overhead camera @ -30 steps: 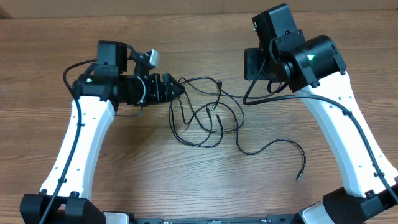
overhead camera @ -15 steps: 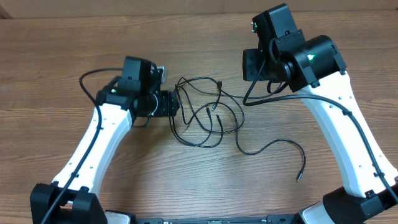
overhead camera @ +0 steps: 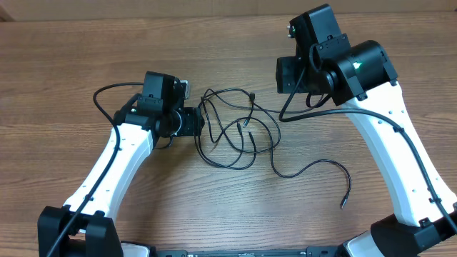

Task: Untangle cables
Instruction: 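Grasp cable strands with both grippers near the center and lift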

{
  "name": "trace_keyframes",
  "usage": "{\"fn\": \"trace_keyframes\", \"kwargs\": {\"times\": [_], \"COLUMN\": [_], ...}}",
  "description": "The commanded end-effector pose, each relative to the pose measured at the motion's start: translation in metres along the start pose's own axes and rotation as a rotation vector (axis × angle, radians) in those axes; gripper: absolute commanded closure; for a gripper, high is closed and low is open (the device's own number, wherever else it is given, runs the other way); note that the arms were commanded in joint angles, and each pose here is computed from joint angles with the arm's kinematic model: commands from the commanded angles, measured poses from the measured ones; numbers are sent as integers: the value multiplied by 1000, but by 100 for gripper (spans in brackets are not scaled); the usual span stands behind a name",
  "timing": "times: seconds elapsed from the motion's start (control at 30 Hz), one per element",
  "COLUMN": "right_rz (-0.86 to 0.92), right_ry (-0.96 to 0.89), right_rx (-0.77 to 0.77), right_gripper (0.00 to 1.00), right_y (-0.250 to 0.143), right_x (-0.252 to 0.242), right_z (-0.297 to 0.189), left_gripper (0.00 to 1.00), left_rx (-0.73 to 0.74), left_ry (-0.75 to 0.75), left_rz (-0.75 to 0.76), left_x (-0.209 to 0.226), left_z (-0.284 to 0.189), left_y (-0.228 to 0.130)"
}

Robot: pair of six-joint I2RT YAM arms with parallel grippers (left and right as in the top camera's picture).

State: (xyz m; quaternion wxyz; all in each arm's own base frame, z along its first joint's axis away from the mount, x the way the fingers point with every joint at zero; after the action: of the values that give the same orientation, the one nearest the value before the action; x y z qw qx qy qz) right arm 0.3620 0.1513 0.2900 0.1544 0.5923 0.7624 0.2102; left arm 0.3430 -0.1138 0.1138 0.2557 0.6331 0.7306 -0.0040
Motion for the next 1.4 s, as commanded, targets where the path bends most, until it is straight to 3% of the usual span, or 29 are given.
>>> {"fn": "trace_keyframes", "kwargs": {"times": [0.0,0.13,0.23,0.3,0.37,0.5,0.77,0.9,1.03,1.37], "right_rz": [0,-2,-2,-2,-2,2,-95,-182,-190,-197], "right_ry": [79,123,147,162,182,243,481,622,635,582], "right_rx": [0,34,57,70,88,128,152,132,107,86], "right_gripper": [40,40,40,40,40,40,40,40,39,36], "right_y": [2,-1,-3,-3,-4,-7,-10,-11,-6,4], "right_x": [12,21,26,29,33,44,80,99,101,97], "right_z": [0,9,17,22,28,41,43,32,32,57], "left_gripper": [38,42,53,78,96,96,96,96,96,96], "left_rx": [29,21,21,19,6,-43,-230,-248,-214,-214], "left_ry": [27,58,68,65,20,-106,-273,-350,-422,-297], "left_rz": [-17,-17,-19,-18,-12,16,101,131,149,203], "left_x": [8,15,18,18,10,-23,-87,-108,-120,-104], "left_z": [16,27,37,41,40,21,-65,-92,-98,-104], "left_y": [-9,-5,-2,-1,4,28,88,94,88,84]}}
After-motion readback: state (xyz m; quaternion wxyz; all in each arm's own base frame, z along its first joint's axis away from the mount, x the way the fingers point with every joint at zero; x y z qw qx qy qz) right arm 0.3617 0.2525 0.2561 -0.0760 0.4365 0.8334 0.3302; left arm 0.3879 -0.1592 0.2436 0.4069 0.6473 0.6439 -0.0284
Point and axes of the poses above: each gripper's point midway between its finger pads, its own z axis out along the fingers, its own x axis along the line the jaws close on, y = z × x, the point moved 1 cm from there along -z, back along the fingers, and after that the axes turned 10 degrees about -z, right-handed, at the moved point
